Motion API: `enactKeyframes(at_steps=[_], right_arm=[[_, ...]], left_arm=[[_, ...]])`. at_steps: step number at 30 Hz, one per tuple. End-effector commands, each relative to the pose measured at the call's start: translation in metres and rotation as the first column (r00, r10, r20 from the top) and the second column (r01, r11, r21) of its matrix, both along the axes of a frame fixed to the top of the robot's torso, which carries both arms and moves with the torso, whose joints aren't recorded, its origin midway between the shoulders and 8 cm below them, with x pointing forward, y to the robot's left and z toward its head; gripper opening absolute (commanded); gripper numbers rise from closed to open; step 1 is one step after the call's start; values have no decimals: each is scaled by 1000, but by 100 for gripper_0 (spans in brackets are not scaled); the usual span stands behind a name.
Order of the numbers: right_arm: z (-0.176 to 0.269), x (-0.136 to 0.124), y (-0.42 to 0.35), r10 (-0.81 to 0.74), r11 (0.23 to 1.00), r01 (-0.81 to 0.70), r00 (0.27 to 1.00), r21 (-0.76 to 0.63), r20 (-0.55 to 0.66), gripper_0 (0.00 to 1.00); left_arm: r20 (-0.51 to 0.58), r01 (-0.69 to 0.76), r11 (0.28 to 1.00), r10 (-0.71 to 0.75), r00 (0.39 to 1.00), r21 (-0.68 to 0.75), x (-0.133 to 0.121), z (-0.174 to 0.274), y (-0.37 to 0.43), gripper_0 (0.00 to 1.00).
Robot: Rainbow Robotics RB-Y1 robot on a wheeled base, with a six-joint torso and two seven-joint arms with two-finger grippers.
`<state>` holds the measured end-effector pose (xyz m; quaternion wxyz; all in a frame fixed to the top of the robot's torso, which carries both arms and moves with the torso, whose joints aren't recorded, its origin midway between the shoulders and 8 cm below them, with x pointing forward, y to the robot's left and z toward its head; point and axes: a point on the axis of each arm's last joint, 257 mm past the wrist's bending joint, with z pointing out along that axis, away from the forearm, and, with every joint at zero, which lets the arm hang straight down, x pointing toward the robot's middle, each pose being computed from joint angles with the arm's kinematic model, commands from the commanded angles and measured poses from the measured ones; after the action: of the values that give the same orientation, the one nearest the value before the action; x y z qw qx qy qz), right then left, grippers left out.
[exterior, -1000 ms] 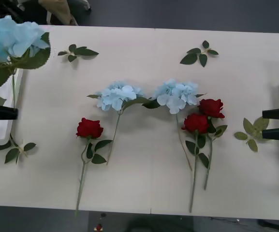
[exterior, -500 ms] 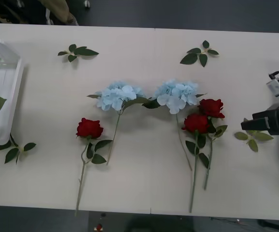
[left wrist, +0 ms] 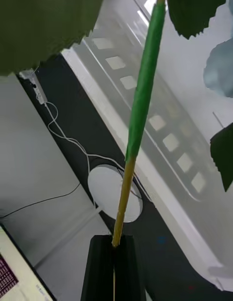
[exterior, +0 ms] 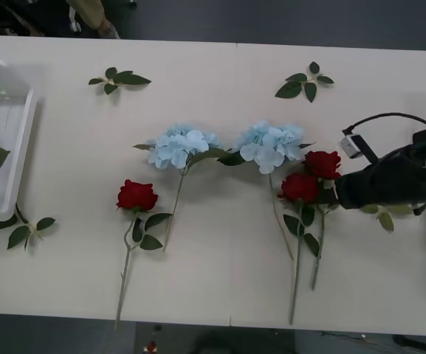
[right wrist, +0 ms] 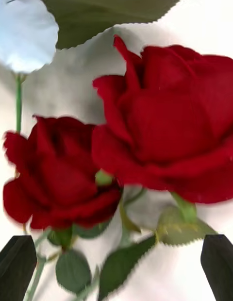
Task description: Put the red flowers into the right box and the blue flowers into the left box
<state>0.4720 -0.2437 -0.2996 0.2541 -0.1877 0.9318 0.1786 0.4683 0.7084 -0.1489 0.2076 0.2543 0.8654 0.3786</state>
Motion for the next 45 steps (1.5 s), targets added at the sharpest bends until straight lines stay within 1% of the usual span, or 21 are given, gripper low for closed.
enactKeyframes(at_steps=[1,2,3,4,5,7,12,18,20,21,22,23,25,26,28,29,31,33,37,44,45], right_arm=[[11,20,-1,-21,998,24,998,-58,54,100],[9,20,1,-21,998,25,998,-61,56,100],[5,21,5,-26,998,30,998,-61,60,100],[2,22,9,-31,997,35,997,-63,64,100],[0,23,11,-32,997,36,997,-63,67,100],[-7,23,15,-40,996,45,997,-75,70,100],[-23,22,15,-38,993,45,997,-109,71,100],[-40,28,19,-64,994,71,994,-84,83,100],[-45,30,19,-76,994,83,993,-76,86,95],[-48,31,17,-81,993,88,993,-78,90,88],[-50,33,18,-82,993,90,992,-77,94,78],[-51,34,17,-84,993,91,992,-79,95,72],[-54,35,16,-86,992,94,992,-86,93,47],[-54,35,16,-86,992,94,992,-87,96,41],[-56,36,14,-84,991,93,992,-94,95,19],[-56,36,14,-84,991,93,992,-94,96,15],[-55,37,13,-82,991,92,992,-98,100,0],[-55,37,13,-80,991,90,991,-100,103,0],[-47,44,14,-83,991,94,990,-93,118,0],[-13,61,19,-145,989,143,980,25,134,0],[2,65,18,-171,984,162,977,77,128,0]], left_arm=[[132,-72,997,76,988,-37,18,16,-3,6],[139,-74,997,79,987,-37,20,15,-4,12],[151,-79,996,82,985,-30,21,15,-4,27],[158,-85,996,88,984,-24,22,14,-4,36],[162,-87,996,89,983,-21,23,13,-4,40],[169,-86,996,87,982,-13,25,14,-3,54],[187,-65,994,80,979,-83,30,10,-15,71],[142,3,964,36,989,-266,32,19,-68,76],[127,30,943,14,992,-332,29,26,-88,76],[122,54,928,-10,993,-369,29,33,-104,76],[122,81,915,-35,992,-394,28,40,-118,76],[121,97,907,-52,991,-410,28,43,-127,76],[124,172,874,-129,984,-455,27,59,-166,76],[118,191,863,-153,981,-467,26,60,-178,76],[117,261,815,-235,965,-517,23,63,-226,76],[117,270,798,-246,962,-538,22,61,-239,76],[116,278,728,-265,957,-627,16,51,-290,76],[109,258,673,-256,960,-693,12,40,-327,76],[86,233,612,-260,962,-756,6,9,-397,76],[47,205,574,-279,959,-793,-13,-35,-477,76],[44,204,567,-282,958,-798,-24,-50,-497,76]])
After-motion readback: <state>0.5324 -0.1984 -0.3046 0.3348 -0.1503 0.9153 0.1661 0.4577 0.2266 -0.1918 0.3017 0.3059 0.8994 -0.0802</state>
